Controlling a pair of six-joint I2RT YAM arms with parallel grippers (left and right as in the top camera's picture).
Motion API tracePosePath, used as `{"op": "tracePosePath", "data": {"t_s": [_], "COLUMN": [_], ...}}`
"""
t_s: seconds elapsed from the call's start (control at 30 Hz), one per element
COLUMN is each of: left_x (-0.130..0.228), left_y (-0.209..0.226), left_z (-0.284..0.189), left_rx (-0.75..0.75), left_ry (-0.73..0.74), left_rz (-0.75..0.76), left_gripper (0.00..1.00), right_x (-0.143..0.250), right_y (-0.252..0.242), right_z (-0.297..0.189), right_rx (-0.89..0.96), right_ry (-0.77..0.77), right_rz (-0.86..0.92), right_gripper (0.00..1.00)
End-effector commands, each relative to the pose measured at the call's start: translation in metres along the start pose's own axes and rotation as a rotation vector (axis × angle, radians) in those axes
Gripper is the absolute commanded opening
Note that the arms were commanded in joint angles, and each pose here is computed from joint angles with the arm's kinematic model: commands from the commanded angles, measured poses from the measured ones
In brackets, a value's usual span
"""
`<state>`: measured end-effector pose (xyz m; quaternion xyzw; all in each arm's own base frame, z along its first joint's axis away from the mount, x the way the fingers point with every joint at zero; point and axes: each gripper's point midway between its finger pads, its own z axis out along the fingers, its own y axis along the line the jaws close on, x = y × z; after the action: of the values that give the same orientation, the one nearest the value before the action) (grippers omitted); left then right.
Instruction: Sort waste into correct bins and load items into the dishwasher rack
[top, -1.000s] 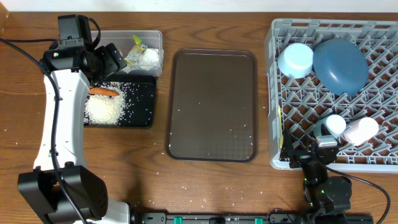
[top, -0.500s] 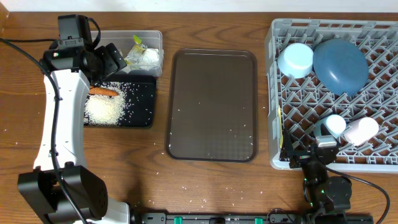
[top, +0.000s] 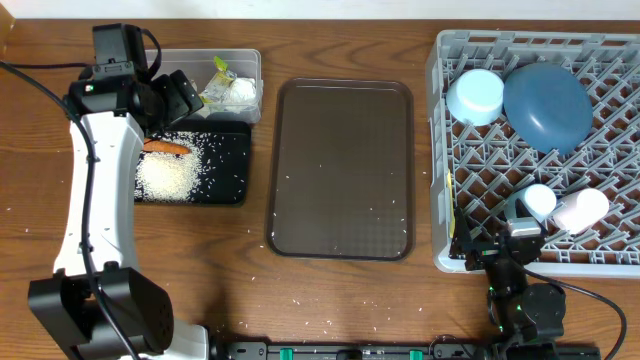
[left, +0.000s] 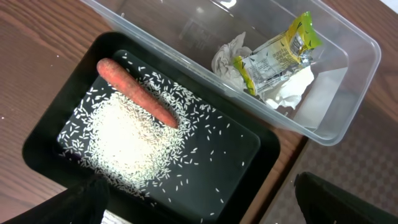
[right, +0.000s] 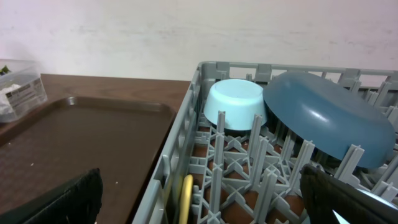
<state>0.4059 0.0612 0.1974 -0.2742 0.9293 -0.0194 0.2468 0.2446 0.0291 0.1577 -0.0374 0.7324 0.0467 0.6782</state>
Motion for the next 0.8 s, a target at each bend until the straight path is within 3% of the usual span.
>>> {"op": "tracePosePath", "data": {"t_s": [0.0, 0.13, 0.33, 0.53, 0.77], "left_x": [-0.007, -0.004, 0.009, 0.043, 0.100], "left_y": [0.000, -0.010, -0.037, -0.019, 0.007], "left_z": [-0.033, -0.061, -0.092, -0.100, -0.078], "left_rx": [0.022, 0.074, 0.198, 0.265, 0.329], "left_ry": [-0.078, -0.155, -0.391, -0.570, -0.686], "left_rz": [0.014, 0.045, 0.312, 0.312, 0.307], "left_gripper": [0.98, 0.98, 0.98, 0.98, 0.98], "right_x": [0.001, 0.001, 0.001, 0.001, 0.001], "right_y": [0.003, 0.003, 0.003, 0.003, 0.003], "right_z": [0.000, 0.000, 0.000, 0.000, 0.000], "right_rx": [-0.014, -0.014, -0.014, -0.014, -0.014], "right_ry": [-0.002, -0.002, -0.002, -0.002, -0.002], "right_rz": [-0.012, -0.012, -0.013, -0.012, -0.012], "right_gripper": [0.99, 0.99, 0.99, 0.99, 0.99]}}
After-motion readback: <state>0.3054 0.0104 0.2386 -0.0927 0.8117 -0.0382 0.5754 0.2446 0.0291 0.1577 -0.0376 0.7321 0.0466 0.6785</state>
